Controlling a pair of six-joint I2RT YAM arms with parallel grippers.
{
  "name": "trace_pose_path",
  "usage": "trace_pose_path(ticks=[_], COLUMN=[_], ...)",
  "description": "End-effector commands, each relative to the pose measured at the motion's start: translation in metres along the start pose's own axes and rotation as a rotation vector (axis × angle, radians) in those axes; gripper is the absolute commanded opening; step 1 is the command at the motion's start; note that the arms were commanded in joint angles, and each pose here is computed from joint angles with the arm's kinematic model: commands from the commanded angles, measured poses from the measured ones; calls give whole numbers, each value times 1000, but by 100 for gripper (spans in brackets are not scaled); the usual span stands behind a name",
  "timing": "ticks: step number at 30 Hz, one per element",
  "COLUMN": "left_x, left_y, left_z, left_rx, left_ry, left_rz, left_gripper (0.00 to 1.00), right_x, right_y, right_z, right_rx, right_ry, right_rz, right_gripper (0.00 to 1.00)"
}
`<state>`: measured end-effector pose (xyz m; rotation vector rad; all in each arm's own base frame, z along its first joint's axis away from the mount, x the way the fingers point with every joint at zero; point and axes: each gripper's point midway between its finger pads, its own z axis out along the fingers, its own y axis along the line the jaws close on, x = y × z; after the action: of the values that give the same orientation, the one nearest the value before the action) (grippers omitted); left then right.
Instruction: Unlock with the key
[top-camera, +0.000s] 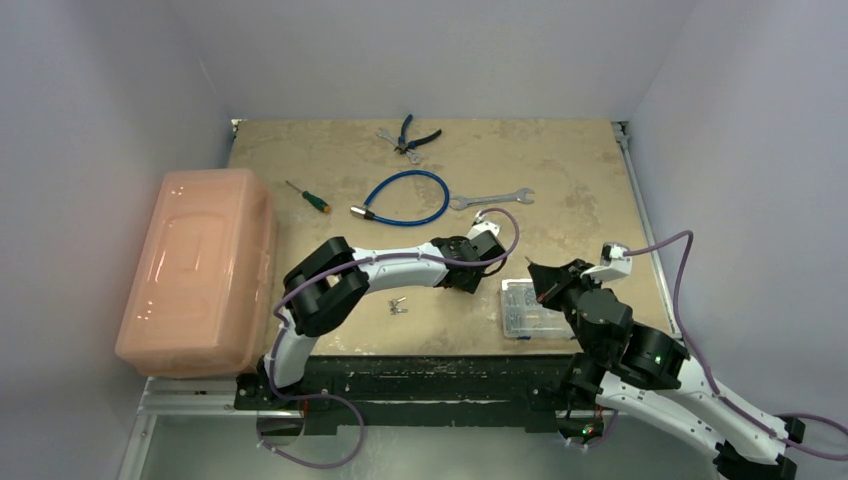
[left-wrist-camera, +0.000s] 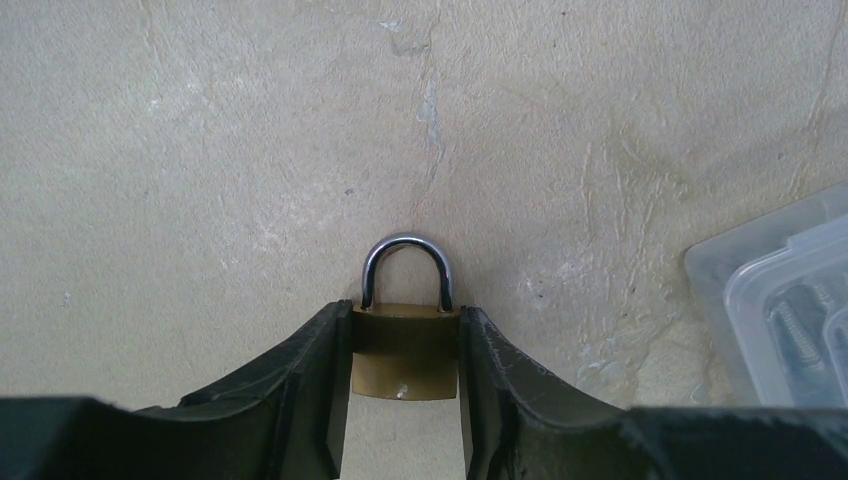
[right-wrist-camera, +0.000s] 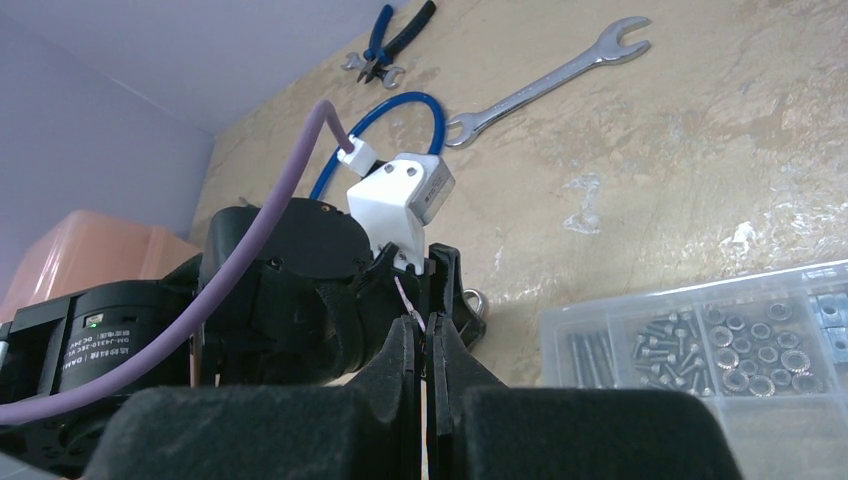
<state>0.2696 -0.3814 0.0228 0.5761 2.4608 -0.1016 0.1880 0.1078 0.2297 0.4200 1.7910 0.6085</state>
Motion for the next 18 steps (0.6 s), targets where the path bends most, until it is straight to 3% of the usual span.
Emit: trace_pose_path(ticks=[1,18], left_x=[-2,-74], left_y=[-6,-4], left_z=[-3,-81], left_rx=[36,335], left_ry=[-5,-258], left_rz=[-41,-416], left_gripper=[0,0], right_x=[-14,-20], right_y=[3,5], right_z=[-2,1], right_rx=[10,28], right_ry=[-47,-68], right_rz=[49,54], right_gripper=[0,0])
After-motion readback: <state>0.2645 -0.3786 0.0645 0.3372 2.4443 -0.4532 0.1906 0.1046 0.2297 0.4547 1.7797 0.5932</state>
